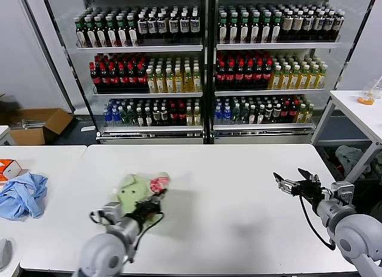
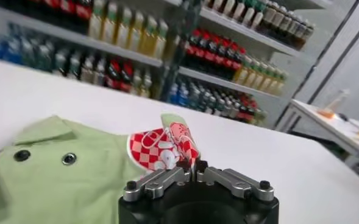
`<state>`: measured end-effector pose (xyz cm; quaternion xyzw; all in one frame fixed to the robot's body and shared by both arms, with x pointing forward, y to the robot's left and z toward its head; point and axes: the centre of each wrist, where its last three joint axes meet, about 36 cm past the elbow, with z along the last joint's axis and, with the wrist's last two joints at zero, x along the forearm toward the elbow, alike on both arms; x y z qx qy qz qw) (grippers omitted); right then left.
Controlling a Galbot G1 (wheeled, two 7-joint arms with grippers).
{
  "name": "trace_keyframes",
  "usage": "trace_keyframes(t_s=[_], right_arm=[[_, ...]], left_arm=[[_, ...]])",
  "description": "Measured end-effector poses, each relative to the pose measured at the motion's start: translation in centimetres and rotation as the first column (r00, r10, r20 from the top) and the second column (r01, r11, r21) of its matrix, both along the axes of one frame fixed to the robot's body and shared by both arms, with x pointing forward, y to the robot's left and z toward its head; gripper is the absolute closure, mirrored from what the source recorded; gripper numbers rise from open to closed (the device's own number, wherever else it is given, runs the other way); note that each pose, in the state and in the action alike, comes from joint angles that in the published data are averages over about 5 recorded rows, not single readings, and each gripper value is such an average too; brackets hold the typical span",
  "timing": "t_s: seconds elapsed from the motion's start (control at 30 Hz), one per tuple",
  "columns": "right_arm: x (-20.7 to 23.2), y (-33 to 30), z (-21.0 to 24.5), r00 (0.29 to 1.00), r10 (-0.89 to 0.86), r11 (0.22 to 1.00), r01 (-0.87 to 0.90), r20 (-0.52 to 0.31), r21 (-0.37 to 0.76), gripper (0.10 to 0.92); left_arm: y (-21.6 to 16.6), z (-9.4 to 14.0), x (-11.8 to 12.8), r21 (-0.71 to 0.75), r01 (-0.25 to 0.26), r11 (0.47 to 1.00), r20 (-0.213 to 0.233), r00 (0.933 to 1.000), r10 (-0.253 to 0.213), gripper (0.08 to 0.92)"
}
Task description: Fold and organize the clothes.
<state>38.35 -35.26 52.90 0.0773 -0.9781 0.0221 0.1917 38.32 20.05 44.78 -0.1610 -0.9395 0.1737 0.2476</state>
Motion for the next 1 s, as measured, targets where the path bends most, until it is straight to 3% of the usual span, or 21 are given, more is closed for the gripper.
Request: trace_keyframes(t_s=[0.33,0.47,0.67,0.77,0.87,1.0], right_arm=[[-0.1,0.2,-0.1,1.000,-0.004,1.000,0.004,0.004,0.001,0.200],[-0.1,0.2,-0.1,1.000,0.001,1.000,-0.001,0.007,0.006,0.200],[0.0,0.6,-0.2,1.000,0.016,1.000,-0.016,0.011,0.024,0.200],[0.1,1.1,-0.3,1.000,0.025,0.999,-0.026,0.014,0.038,0.200],[0.3,1.7,-0.6,0.999,0.034,0.998,-0.035,0.012,0.058,0.200],[0.9,3.2,-1.8,0.999,0.053,0.993,-0.052,-0.004,0.106,0.200]], left_arm=[[-7.5,-2.4,3.6,-0.156,0.063,0.986,-0.063,0.9953,-0.074,0.888],[-9.5,-2.9,4.5,-0.174,0.086,0.981,-0.059,0.9934,-0.098,0.808],[-11.5,-3.1,4.3,-0.218,0.152,0.964,-0.014,0.9871,-0.159,0.635],[-11.8,-3.2,3.9,-0.228,0.166,0.959,0.012,0.9857,-0.168,0.549],[-11.3,-3.2,3.6,-0.207,0.152,0.966,0.051,0.9882,-0.144,0.462],[-9.0,-3.1,3.1,-0.145,0.089,0.985,0.110,0.9912,-0.073,0.323]])
